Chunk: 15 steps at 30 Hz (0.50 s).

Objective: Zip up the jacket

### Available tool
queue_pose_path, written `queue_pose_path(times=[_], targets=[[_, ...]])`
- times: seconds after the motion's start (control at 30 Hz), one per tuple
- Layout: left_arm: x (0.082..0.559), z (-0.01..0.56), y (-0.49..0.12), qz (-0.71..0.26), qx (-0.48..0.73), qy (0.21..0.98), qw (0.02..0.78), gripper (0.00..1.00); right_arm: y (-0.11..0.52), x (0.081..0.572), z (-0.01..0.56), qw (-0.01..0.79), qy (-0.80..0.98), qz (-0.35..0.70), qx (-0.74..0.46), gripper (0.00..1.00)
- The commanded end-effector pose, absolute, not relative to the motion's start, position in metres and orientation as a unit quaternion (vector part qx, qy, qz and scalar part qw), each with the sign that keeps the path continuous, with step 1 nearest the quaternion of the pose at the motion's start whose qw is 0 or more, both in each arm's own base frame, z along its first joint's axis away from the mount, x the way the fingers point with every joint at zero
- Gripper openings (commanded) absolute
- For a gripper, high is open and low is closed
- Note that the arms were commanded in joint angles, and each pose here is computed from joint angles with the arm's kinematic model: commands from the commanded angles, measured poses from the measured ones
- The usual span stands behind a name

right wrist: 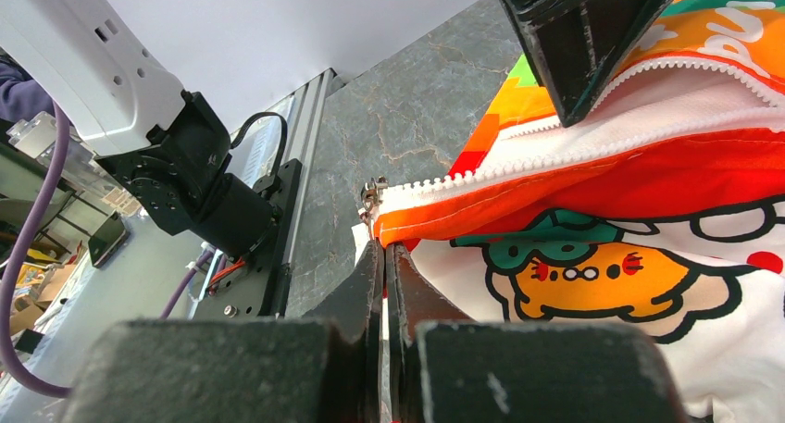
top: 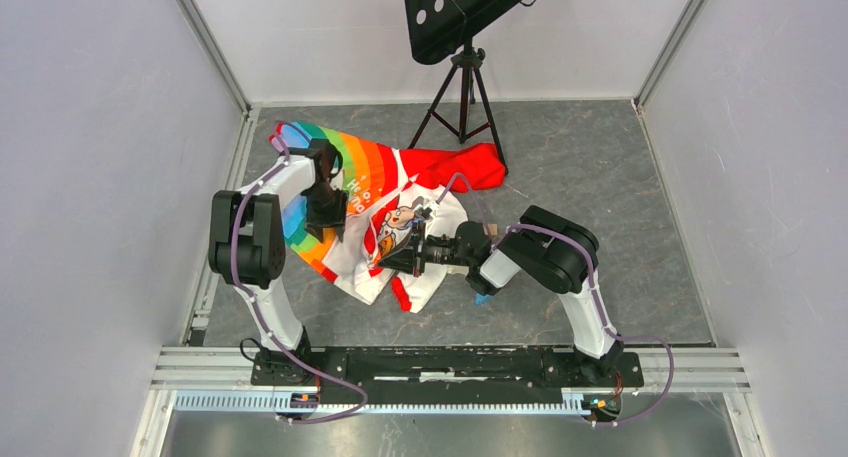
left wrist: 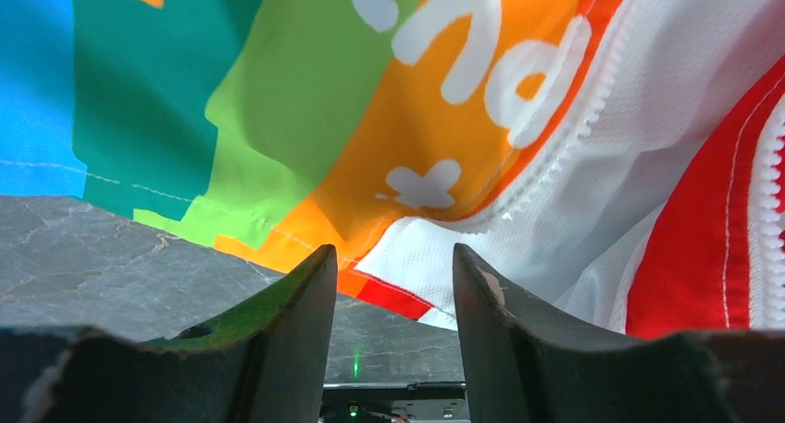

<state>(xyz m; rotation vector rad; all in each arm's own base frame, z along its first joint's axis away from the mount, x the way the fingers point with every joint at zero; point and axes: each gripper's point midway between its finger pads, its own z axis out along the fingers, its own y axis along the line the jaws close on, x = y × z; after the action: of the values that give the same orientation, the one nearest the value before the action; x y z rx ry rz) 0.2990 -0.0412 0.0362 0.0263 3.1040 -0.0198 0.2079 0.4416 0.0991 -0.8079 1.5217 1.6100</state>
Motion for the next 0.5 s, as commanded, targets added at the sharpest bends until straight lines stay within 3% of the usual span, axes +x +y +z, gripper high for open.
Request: queue_pose_path(times=[0.0,0.1,0.2,0.47], targets=[[0.293,0.052,-0.037,0.013,0.023,0.999,0.043,0.56,0.444,0.204,0.14,0.437,0.522,0.651,-0.335,0.0],[0.285,0.058,-0.024,0.048,0.011,0.998,0.046,0.57,0.445,0.204,0.14,0.436,0.522,0.651,-0.337,0.0],[0.278,0.062,-0.001,0.117,0.005,0.993,0.025,0.51,0.445,0.204,0.14,0.437,0.521,0.651,-0.337,0.0],[0.276,0.048,-0.014,0.094,0.026,0.995,0.001,0.51,0.444,0.202,0.14,0.437,0.522,0.65,-0.338,0.0]])
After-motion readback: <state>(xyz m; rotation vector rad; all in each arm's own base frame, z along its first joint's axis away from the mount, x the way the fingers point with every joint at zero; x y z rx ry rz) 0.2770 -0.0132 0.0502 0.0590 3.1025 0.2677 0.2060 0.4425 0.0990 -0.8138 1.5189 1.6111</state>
